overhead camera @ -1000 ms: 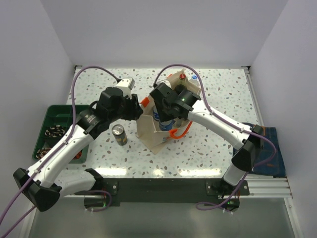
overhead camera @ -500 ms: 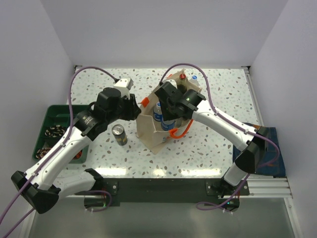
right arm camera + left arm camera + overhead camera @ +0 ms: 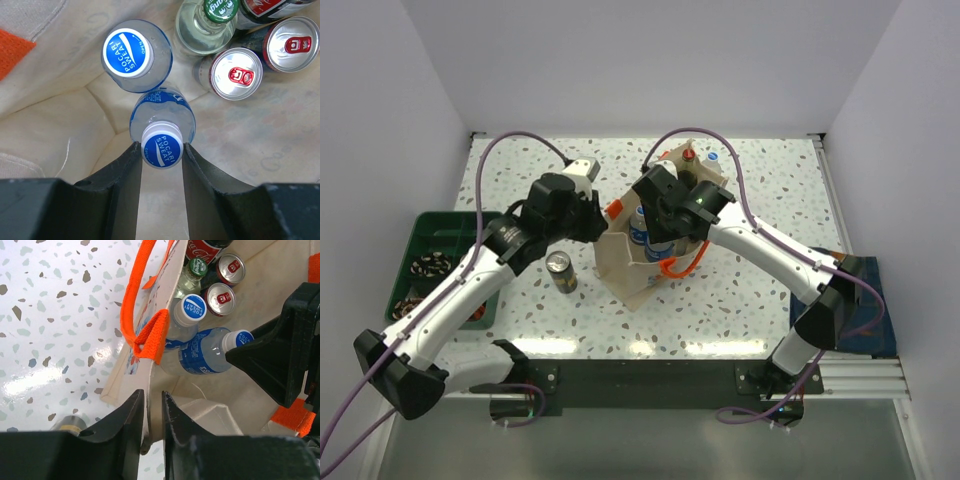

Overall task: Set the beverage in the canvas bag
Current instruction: Adjust the drink in the canvas bag.

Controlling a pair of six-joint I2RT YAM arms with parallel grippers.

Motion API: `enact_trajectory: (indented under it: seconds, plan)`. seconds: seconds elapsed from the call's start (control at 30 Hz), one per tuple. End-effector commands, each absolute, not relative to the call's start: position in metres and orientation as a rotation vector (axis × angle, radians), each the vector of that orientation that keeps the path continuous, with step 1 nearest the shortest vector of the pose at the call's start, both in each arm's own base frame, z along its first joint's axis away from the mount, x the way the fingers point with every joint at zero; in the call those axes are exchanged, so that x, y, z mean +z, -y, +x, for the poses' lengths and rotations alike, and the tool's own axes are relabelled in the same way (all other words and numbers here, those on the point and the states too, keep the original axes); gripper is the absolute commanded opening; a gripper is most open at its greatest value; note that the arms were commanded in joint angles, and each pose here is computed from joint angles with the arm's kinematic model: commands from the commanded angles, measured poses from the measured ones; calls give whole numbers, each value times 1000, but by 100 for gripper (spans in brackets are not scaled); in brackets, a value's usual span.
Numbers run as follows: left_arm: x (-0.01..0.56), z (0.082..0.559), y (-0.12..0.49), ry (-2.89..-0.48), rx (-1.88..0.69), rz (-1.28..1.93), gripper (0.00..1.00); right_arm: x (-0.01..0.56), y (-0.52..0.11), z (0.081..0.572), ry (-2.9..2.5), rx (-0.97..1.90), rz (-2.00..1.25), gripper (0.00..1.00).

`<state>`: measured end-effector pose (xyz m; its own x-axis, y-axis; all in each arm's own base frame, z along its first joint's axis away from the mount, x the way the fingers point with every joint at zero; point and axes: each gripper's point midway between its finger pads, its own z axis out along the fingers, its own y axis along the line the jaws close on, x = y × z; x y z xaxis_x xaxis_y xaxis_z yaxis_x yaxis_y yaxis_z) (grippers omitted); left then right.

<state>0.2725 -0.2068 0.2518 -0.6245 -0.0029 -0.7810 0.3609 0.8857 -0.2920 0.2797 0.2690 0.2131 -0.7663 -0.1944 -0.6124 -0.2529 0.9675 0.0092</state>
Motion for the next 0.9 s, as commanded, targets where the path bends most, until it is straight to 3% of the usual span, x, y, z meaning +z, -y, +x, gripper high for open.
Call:
enact_trajectory:
  seconds: [0.0, 0.1, 0.57, 0.87]
  plan:
    - [260, 275, 208, -2181, -530, 307, 15, 224, -258, 277, -2443, 120, -280, 0]
    - [264, 276, 207, -2177, -523, 315, 0, 224, -256, 276, -2442, 121, -280, 0]
    - [312, 281, 196, -2082, -487, 273, 0, 238, -261, 283, -2393, 166, -238, 0]
    - [323, 277, 201, -2048, -539, 280, 0, 253, -283, 282, -2355, 346, -245, 0]
